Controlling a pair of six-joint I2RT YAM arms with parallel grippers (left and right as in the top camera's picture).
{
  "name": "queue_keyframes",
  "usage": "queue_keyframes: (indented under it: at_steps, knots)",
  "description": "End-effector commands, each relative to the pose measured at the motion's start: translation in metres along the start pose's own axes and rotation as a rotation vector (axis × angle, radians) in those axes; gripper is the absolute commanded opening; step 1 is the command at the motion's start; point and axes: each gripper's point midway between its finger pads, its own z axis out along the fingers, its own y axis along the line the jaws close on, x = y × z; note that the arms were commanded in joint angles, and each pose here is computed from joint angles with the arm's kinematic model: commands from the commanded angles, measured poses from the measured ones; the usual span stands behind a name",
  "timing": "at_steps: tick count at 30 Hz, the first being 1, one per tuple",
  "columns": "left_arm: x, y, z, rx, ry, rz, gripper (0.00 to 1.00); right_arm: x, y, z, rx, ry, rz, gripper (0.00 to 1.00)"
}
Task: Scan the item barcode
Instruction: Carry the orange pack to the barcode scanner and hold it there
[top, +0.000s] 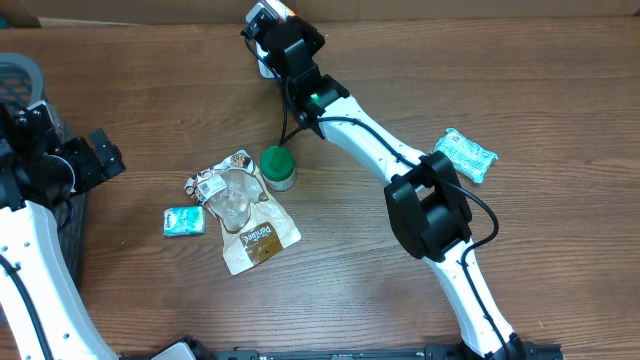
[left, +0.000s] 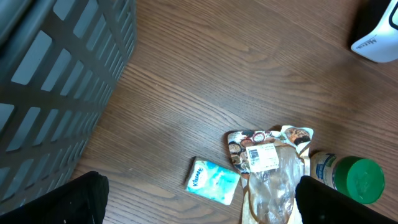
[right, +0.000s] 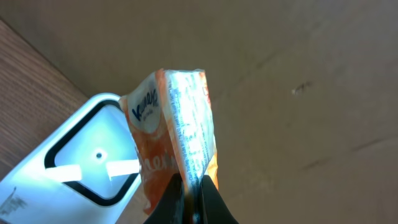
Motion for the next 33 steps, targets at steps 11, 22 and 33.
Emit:
queue_keyframes:
  at_steps: [11, 22, 33]
  knots:
    - [-0.004, -0.001, -0.004, 0.009, -0.015, 0.022, 1.00, 0.022, 0.035, 0.019, -0.035, -0.003, -0.100, 0.04]
    - [-0.004, -0.002, -0.004, 0.010, -0.015, 0.022, 0.99, 0.019, 0.033, 0.019, -0.025, -0.015, -0.072, 0.04]
    - [-0.004, -0.002, -0.004, 0.010, -0.015, 0.022, 0.99, -0.022, -0.016, -0.010, 0.004, -0.047, 0.090, 0.04]
